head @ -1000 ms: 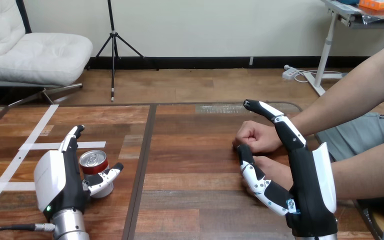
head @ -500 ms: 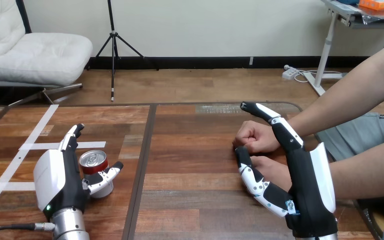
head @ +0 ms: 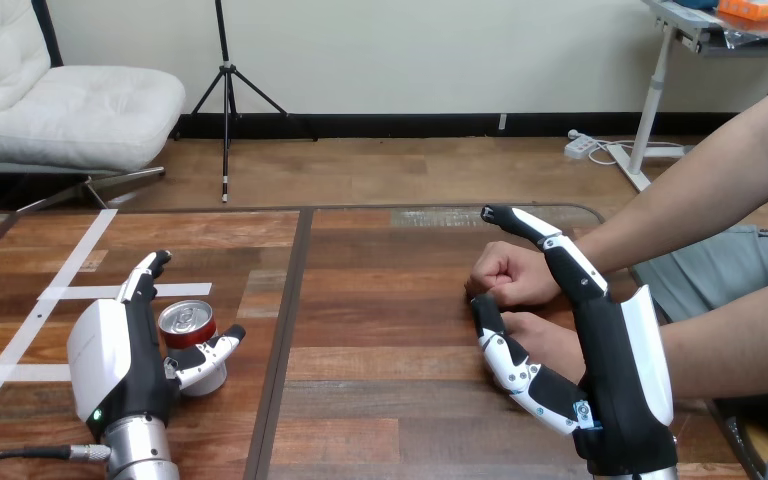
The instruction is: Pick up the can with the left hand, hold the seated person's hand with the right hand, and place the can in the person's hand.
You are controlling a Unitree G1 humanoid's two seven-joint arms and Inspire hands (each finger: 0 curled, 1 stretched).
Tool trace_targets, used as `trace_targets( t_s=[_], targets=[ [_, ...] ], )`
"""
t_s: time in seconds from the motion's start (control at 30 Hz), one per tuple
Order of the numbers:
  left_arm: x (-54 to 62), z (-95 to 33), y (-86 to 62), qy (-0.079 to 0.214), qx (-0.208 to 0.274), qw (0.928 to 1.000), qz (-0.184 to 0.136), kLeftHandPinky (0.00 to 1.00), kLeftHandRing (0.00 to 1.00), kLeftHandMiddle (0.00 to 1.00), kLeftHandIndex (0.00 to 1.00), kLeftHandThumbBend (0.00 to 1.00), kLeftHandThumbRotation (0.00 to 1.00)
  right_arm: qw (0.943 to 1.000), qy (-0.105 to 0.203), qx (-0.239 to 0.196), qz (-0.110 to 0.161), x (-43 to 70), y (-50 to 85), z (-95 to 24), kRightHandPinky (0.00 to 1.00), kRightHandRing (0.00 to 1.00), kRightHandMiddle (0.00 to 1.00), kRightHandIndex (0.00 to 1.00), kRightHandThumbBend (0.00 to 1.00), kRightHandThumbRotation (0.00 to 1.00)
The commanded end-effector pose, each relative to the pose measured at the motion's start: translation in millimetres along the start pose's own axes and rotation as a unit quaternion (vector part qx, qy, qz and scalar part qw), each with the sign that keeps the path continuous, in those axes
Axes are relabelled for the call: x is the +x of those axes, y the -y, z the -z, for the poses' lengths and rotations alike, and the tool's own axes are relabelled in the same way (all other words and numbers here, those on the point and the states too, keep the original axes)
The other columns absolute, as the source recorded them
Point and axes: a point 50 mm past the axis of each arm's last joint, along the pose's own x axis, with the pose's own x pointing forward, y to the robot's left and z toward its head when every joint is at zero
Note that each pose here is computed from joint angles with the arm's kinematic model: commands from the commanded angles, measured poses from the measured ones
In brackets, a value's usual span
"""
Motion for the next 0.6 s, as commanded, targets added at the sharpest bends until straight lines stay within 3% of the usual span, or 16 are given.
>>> trace_targets(
  t_s=[0.0,0.57],
  targets=[
    [23.9,-21.4,-8.9,0.043,-0.007,0.9987,-0.026,0.70,0.79,0.83,0.82,0.82,0.11,0.9995,0.030,-0.002,0.011,11.5,5.5,-6.2,0.89,0.84,0.82,0.79,0.32,0.00],
    [34.2,-23.1,-8.8,0.034,0.023,0.9991,0.002,0.69,0.76,0.80,0.79,0.81,0.09,0.9996,0.025,-0.002,0.008,10.9,5.4,-6.0,0.88,0.83,0.82,0.79,0.32,0.00]
  ],
)
